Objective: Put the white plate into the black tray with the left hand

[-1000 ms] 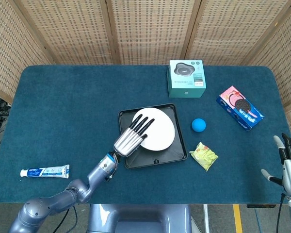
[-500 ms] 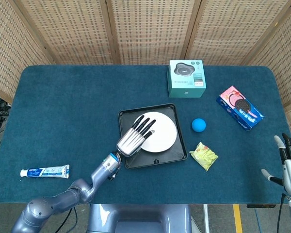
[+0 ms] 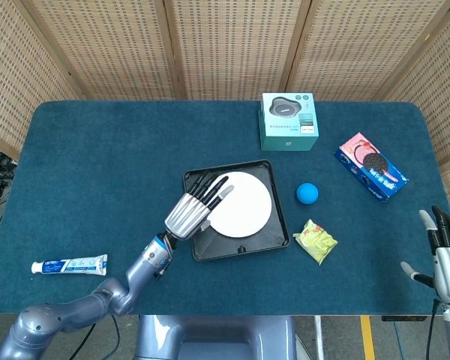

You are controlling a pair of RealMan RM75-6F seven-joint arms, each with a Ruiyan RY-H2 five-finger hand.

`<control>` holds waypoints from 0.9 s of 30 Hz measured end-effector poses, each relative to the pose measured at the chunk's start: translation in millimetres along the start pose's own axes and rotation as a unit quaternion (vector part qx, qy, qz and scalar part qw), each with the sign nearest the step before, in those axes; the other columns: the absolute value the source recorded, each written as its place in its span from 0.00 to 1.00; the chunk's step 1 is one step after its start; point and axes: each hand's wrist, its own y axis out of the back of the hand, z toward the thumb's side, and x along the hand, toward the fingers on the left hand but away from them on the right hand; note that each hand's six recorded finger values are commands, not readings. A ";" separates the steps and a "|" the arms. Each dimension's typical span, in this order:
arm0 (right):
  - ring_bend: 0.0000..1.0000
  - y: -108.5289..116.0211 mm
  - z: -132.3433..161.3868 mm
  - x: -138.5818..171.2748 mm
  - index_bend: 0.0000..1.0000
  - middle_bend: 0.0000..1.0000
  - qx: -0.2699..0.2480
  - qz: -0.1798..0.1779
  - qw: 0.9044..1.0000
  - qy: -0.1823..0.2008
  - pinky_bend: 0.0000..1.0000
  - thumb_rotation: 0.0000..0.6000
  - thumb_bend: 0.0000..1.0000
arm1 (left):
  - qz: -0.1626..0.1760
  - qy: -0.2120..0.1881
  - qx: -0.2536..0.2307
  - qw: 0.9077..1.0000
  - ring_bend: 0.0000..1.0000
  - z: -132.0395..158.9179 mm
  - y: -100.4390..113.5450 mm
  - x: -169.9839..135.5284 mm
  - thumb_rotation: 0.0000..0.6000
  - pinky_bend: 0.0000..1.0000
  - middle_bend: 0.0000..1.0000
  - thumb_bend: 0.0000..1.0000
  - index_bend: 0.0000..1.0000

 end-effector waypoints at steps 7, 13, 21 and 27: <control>0.00 1.3 12.3 4.9 0.06 0.00 0.004 -0.001 1.000 0.019 0.00 1.00 0.16 | 0.017 0.026 -0.007 1.000 0.00 -25.8 30.9 -33.3 1.00 0.00 0.00 0.00 0.00; 0.00 -3.4 22.2 9.6 0.06 0.00 0.019 0.006 0.999 0.029 0.00 1.00 0.16 | -0.019 0.100 -0.003 0.995 0.00 -61.1 54.7 -90.4 1.00 0.00 0.00 0.00 0.00; 0.00 -11.4 30.0 12.6 0.05 0.00 0.034 0.020 0.999 0.034 0.00 1.00 0.16 | -0.094 0.223 0.022 0.970 0.00 -110.3 87.0 -197.2 1.00 0.00 0.00 0.00 0.00; 0.00 -15.0 33.2 12.7 0.05 0.00 0.038 0.026 0.998 0.037 0.00 1.00 0.16 | -0.117 0.276 0.011 0.954 0.00 -118.9 94.1 -245.2 1.00 0.00 0.00 0.00 0.00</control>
